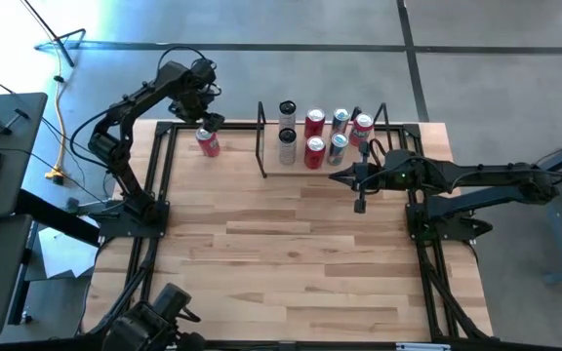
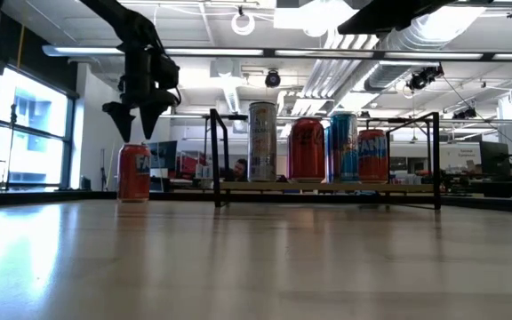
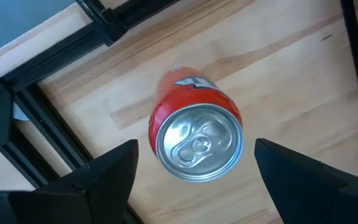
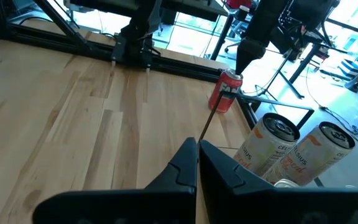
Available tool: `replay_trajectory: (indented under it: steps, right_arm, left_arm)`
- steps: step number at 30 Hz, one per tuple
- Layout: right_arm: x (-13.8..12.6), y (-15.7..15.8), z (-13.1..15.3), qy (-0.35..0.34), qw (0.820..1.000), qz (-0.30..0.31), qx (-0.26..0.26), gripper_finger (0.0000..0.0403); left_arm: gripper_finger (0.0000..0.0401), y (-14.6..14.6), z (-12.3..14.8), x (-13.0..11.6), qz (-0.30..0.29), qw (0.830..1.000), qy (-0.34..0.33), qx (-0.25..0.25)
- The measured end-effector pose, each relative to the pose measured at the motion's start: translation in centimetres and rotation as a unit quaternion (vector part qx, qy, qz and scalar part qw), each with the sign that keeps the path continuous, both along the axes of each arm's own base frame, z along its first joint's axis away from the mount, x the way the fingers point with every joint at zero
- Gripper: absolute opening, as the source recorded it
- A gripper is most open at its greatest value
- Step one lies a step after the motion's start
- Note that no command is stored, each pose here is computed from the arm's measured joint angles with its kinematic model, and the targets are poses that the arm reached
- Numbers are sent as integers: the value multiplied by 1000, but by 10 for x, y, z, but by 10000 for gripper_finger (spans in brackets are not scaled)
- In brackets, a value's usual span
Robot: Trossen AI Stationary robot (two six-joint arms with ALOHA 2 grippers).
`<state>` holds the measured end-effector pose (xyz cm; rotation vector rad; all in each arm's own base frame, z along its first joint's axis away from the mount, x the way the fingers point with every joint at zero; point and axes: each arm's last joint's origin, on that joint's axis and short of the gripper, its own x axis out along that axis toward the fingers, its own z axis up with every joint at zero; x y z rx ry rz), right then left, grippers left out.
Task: Place canned beverage on shelf
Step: Put the orange soda can aligned with the orange soda can on the shelf
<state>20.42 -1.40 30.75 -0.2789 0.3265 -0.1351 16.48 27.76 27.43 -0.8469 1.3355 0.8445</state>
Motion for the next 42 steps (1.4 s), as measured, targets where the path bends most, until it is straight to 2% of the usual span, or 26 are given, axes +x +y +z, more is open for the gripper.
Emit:
replay_trajectory:
  steps: [9,20,28,36,42]
  right_arm:
    - [0,0,0,1,1000,0,0,0]
    - [0,0,0,1,1000,0,0,0]
    - [0,0,0,0,1000,0,1,0]
    - [0,0,0,0,1000,-1,4,0]
    - [0,0,-1,2,1000,-1,5,0]
  left_arm:
    - [314,-5,-27,-1,-3,1000,8,-17]
    - [308,-3,-28,3,-16,1000,4,3]
    - [232,-10,-27,12,-110,994,16,7]
    - [231,-35,-22,26,-202,979,27,-26]
    - [230,-78,2,37,-250,967,38,-32]
